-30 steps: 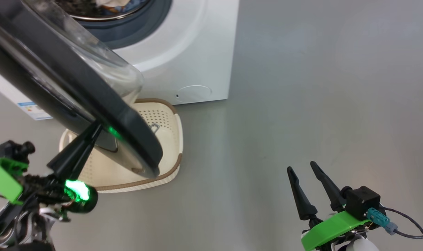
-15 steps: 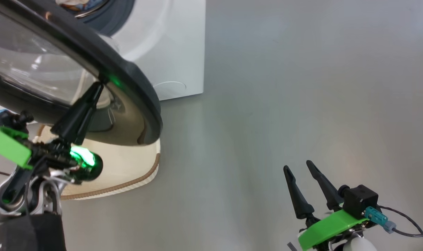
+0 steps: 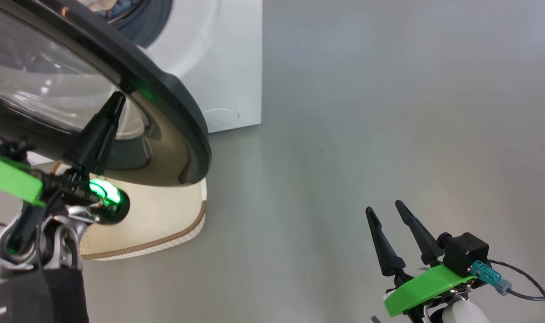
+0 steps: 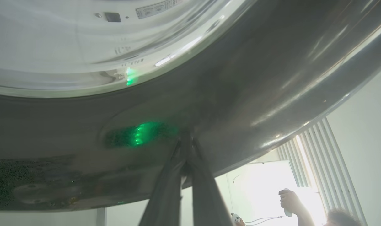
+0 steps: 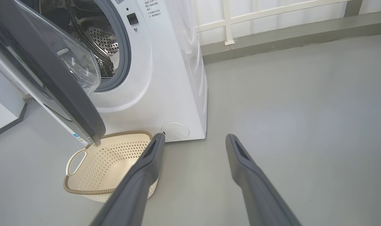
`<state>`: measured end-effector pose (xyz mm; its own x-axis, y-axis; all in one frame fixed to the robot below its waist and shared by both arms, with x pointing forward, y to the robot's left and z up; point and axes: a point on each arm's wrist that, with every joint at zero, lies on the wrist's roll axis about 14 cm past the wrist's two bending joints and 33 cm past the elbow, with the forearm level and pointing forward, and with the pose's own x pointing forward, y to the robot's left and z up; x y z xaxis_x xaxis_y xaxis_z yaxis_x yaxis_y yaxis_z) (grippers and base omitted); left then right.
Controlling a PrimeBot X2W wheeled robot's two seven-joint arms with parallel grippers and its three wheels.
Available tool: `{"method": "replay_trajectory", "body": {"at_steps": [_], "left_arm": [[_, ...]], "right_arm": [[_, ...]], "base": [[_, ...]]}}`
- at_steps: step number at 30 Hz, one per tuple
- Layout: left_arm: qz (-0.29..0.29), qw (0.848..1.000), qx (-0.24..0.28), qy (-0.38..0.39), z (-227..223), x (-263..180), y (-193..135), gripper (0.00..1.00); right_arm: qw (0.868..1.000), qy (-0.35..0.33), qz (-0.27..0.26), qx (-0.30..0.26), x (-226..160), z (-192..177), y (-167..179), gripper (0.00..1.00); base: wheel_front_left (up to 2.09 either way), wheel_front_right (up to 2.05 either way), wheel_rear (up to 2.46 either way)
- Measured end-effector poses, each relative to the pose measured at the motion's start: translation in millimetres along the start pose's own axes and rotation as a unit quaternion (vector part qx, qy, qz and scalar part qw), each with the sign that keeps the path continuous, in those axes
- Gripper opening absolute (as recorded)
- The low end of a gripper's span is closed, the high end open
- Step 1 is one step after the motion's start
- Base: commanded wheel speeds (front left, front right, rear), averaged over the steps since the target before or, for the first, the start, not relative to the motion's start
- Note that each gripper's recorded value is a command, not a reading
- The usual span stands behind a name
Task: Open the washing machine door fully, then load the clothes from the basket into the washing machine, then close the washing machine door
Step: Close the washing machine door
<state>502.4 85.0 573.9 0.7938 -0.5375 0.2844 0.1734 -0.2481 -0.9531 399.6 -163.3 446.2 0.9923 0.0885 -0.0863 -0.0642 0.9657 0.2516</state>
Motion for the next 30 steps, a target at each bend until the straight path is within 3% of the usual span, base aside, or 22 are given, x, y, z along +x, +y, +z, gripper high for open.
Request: {"method": "replay_trajectory", "body": {"at_steps": [12,26,30], "left_arm": [[0.011,0.997,0.026,-0.075,15.3,-48.2,-12.6,0.0],[0.014,0.98,0.05,-0.19,23.1,-108.6,-30.0,0.0],[0.022,0.973,0.085,-0.215,22.4,-119.6,-34.2,0.0]], "right_arm": [[0.999,-0.028,0.034,0.008,4.9,18.4,24.0,1.0],[0.997,-0.047,0.061,0.008,-7.5,31.9,43.6,1.0],[0.997,-0.051,0.059,0.013,-12.4,34.1,43.0,1.0]], "base": [[0.0,0.0,0.0],[0.0,0.0,0.0],[0.0,0.0,0.0]]}}
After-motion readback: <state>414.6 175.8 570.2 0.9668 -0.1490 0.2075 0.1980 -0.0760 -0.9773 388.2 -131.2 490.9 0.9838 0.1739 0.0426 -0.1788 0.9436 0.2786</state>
